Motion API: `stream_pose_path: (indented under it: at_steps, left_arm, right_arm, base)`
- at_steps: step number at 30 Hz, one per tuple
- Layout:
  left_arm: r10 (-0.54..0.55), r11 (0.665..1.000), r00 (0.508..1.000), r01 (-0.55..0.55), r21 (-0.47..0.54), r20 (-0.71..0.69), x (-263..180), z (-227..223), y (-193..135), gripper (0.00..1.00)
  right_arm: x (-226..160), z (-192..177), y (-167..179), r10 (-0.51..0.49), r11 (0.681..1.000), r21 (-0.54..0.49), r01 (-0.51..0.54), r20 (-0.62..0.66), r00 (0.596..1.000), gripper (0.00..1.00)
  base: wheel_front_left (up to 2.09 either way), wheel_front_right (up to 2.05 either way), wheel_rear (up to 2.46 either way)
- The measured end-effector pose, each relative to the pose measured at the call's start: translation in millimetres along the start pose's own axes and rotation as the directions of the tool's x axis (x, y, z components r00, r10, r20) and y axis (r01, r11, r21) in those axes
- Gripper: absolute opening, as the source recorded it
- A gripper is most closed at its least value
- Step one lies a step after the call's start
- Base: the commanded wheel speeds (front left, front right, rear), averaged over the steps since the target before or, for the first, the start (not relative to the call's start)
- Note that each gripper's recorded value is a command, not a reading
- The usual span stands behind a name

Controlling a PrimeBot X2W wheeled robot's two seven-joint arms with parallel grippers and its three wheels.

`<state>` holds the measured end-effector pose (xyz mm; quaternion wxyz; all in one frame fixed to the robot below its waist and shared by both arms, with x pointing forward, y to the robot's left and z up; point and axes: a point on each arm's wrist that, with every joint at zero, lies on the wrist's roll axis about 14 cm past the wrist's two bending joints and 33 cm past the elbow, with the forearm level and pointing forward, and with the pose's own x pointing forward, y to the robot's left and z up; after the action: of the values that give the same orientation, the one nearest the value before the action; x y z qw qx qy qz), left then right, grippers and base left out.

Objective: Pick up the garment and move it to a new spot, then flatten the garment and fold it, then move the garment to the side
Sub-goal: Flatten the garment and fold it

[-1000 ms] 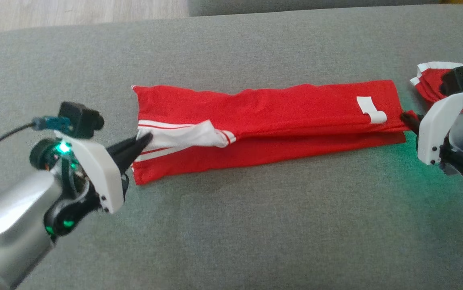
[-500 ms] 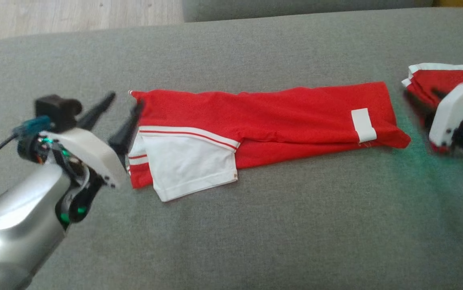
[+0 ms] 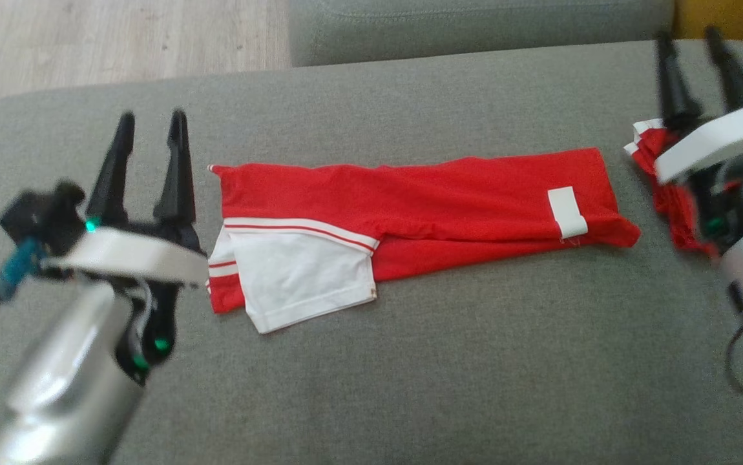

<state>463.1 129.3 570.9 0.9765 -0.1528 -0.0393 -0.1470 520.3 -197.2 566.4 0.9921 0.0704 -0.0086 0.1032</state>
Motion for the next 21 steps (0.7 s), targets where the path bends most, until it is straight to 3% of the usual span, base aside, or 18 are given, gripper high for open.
stream_pose_path:
  at_steps: [8,15,21]
  left_arm:
    - [0.108,0.993,0.993,-0.11,-0.052,-0.038,-48,-44,6,1.0]
    - [0.137,0.988,0.985,-0.144,-0.056,-0.105,-76,-79,4,1.0]
    - [0.144,0.987,0.985,-0.149,-0.056,-0.099,-77,-83,7,1.0]
  right_arm:
    - [-36,-37,33,-0.032,0.995,0.097,0.029,0.028,0.999,1.0]
    - [-89,-108,53,-0.079,0.988,0.121,0.092,-0.106,0.991,1.0]
    - [-88,-109,53,-0.081,0.992,0.087,0.09,-0.104,0.991,1.0]
  base:
    - [0.0,0.0,0.0]
    - [0.0,0.0,0.0]
    - [0.0,0.0,0.0]
